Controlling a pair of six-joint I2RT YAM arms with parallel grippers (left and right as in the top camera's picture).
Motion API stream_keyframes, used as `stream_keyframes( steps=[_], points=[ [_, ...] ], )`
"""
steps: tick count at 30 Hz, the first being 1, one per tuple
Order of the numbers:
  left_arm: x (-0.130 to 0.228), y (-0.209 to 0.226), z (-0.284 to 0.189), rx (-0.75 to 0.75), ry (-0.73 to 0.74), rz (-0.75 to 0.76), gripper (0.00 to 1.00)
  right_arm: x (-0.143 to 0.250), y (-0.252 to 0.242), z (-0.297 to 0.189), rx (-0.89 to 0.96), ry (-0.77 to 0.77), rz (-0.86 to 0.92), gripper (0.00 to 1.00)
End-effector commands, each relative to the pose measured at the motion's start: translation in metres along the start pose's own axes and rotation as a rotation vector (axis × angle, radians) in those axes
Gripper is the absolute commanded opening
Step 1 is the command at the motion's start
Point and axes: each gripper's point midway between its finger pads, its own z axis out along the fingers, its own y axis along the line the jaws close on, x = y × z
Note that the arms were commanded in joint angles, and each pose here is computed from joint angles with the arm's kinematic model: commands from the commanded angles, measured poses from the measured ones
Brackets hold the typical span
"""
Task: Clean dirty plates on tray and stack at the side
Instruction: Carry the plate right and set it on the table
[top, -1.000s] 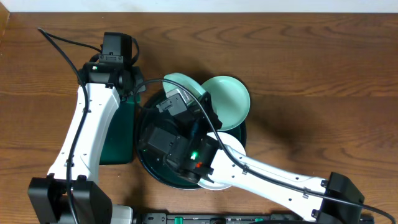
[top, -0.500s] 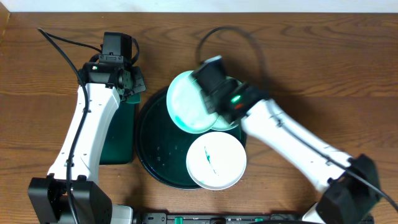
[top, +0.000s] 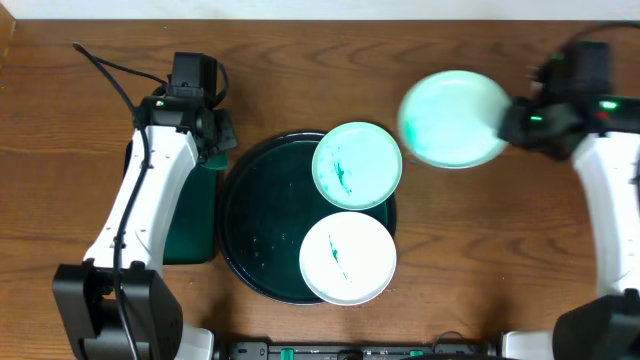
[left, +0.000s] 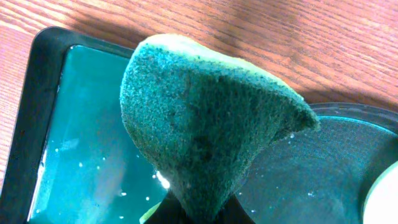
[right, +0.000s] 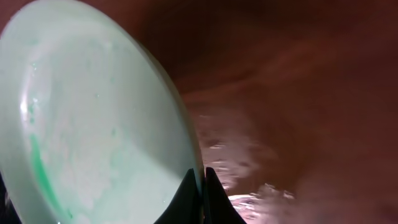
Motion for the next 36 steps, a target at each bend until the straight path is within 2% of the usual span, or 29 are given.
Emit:
stream_keyframes(
  steps=[1, 5, 12, 17, 21, 26, 31, 36],
  points=[
    [0.0, 0.004, 0.003, -0.016, 0.002, -0.009, 0.07, 0.001, -0.038, 0.009, 0.026, 0.034, 0.066, 0.01],
    [0.0, 0.004, 0.003, -0.016, 0.002, -0.009, 0.07, 0.016, -0.069, 0.037, 0.095, 0.05, 0.098, 0.01],
    [-0.001, 0.003, 0.003, -0.014, -0.003, -0.01, 0.07, 0.063, -0.083, 0.085, 0.096, 0.118, 0.099, 0.01],
    [-0.002, 0.003, 0.003, -0.013, -0.005, -0.01, 0.07, 0.082, -0.092, 0.105, 0.097, 0.12, 0.1, 0.02],
    [-0.002, 0.003, 0.003, -0.014, -0.005, -0.01, 0.07, 0.087, -0.096, 0.112, 0.106, 0.109, 0.097, 0.19],
    [-0.002, 0.003, 0.003, -0.014, -0.005, -0.01, 0.07, 0.09, -0.091, 0.11, 0.08, 0.132, 0.098, 0.29],
    [-0.002, 0.003, 0.003, -0.013, -0.004, -0.01, 0.07, 0.102, -0.063, 0.093, -0.016, 0.228, 0.048, 0.32],
    [-0.001, 0.003, 0.003, -0.011, -0.003, -0.01, 0.07, 0.098, -0.011, 0.06, -0.181, 0.253, -0.075, 0.38]
  ],
)
